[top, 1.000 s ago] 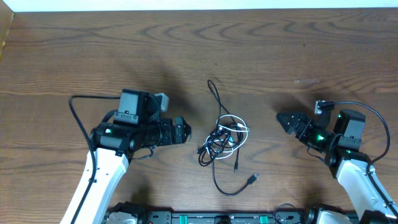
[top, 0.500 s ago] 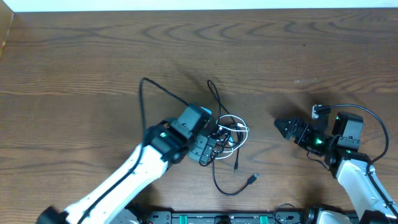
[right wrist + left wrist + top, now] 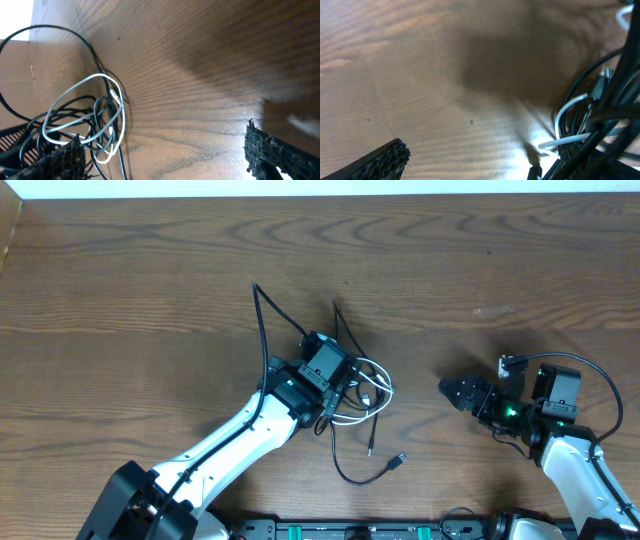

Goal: Untangle cables

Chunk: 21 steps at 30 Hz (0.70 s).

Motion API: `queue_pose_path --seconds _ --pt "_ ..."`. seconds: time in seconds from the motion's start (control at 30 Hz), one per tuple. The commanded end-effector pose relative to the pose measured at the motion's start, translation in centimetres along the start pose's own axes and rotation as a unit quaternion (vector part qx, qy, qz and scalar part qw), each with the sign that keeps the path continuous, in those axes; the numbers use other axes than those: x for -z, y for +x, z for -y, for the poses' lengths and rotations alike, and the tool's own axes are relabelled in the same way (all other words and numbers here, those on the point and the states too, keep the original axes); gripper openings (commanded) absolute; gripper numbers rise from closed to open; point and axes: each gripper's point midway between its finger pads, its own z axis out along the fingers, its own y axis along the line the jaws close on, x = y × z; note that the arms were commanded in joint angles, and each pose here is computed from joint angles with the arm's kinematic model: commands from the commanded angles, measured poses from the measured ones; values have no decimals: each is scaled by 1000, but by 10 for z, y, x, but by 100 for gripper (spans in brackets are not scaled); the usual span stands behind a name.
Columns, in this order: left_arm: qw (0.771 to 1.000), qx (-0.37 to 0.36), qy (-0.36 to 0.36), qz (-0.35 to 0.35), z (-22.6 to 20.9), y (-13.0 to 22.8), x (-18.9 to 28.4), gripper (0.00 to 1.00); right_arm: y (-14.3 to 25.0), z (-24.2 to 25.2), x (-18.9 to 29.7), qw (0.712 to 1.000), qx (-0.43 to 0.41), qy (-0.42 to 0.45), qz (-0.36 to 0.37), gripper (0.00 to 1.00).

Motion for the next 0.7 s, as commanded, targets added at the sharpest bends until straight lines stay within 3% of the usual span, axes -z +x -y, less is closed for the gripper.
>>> queue_pose_path --seconds 0.0,0.37,0.67 --pt "999 19 -29 28 -11 -10 4 95 2 1 1 1000 0 1 -4 99" --pt "995 46 -12 85 -26 -31 52 96 5 2 1 1000 -5 3 -10 99" --pt "998 44 21 39 -10 -9 37 100 13 15 1 999 -24 36 -20 99"
